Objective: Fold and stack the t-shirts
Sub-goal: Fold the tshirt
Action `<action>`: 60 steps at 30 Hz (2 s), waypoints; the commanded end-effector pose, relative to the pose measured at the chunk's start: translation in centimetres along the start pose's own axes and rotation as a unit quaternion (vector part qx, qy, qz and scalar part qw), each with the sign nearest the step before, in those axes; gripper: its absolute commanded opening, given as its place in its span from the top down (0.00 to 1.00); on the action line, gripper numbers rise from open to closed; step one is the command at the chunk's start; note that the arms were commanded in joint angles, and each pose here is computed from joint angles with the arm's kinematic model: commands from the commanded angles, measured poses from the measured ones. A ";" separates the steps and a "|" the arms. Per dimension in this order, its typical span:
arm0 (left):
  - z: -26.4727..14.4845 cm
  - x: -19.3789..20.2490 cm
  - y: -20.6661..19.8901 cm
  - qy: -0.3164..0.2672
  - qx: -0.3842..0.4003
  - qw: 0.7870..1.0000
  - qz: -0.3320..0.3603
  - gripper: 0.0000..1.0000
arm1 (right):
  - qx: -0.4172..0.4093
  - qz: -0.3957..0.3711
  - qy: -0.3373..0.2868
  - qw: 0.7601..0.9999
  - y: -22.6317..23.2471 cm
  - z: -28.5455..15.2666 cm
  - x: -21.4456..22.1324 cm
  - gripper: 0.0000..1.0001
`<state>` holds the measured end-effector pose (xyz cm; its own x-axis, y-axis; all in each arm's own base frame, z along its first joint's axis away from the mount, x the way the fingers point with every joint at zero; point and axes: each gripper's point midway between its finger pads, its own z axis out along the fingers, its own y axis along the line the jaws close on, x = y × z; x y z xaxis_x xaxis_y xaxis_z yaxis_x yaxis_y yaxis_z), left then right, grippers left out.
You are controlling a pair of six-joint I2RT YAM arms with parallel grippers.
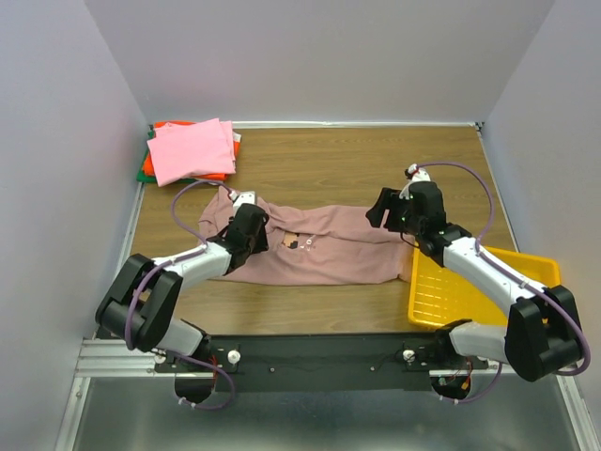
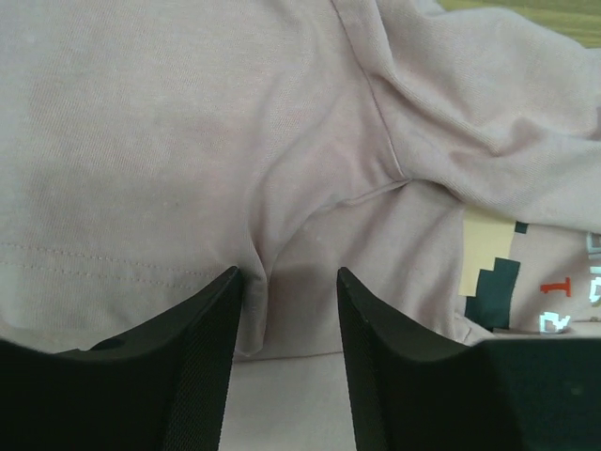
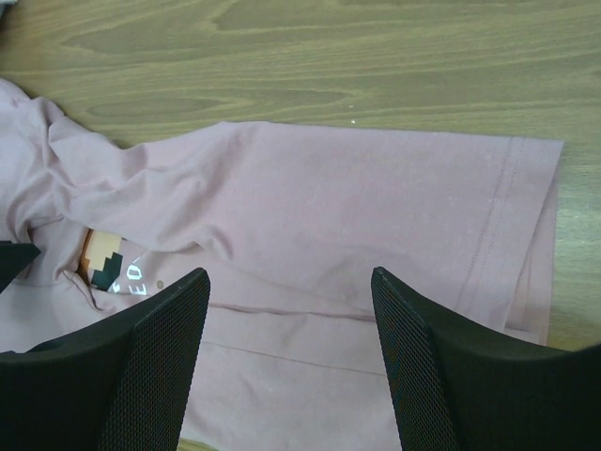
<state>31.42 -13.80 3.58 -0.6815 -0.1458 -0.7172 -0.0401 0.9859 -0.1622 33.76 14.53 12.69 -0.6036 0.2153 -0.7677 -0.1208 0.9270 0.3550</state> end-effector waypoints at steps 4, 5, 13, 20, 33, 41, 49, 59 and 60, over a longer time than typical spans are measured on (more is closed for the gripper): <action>0.5 0.4 1.2 0.013 -0.050 0.999 -0.008 0.58 | -0.011 -0.001 -0.009 1.000 0.2 -0.2 -0.1 0.23; 0.5 0.4 1.3 0.014 -0.053 0.998 -0.008 0.59 | -0.010 -0.002 -0.007 1.000 0.2 -0.2 0.1 0.24; 0.8 0.7 1.4 0.027 -0.064 0.998 -0.006 1.00 | 0.000 -0.009 -0.008 1.000 -0.3 -0.1 0.2 0.23; -1.0 -1.6 -0.6 0.006 -0.022 1.000 -0.016 1.00 | 0.005 -0.011 -0.001 1.000 -0.6 0.2 0.6 0.23; -4.3 -2.8 -2.8 0.002 0.045 0.999 -0.020 1.00 | 0.035 0.000 0.016 0.999 -1.7 1.4 1.7 0.23; -5.0 -1.6 -3.9 0.015 0.083 0.996 -0.015 1.00 | 0.039 0.002 0.023 0.999 -2.0 1.6 2.2 0.23; -5.1 -4.3 -0.7 -0.029 -0.010 0.999 -0.035 0.16 | 0.027 -0.001 0.034 0.999 -1.6 1.9 2.5 0.23; -3.5 -2.9 3.9 -0.040 -0.055 0.989 -0.131 0.23 | 0.028 -0.003 0.036 0.999 -1.7 2.0 2.7 0.23; -3.4 -2.6 4.2 -0.037 -0.058 0.989 -0.134 0.25 | 0.028 -0.003 0.037 0.999 -1.7 2.0 2.7 0.23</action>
<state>30.51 -10.29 8.17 -0.6027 -0.3507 -0.7167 -0.2360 0.9364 -0.2597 33.81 14.06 9.26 -0.6576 0.1914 -0.7287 -0.0774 0.9449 0.3180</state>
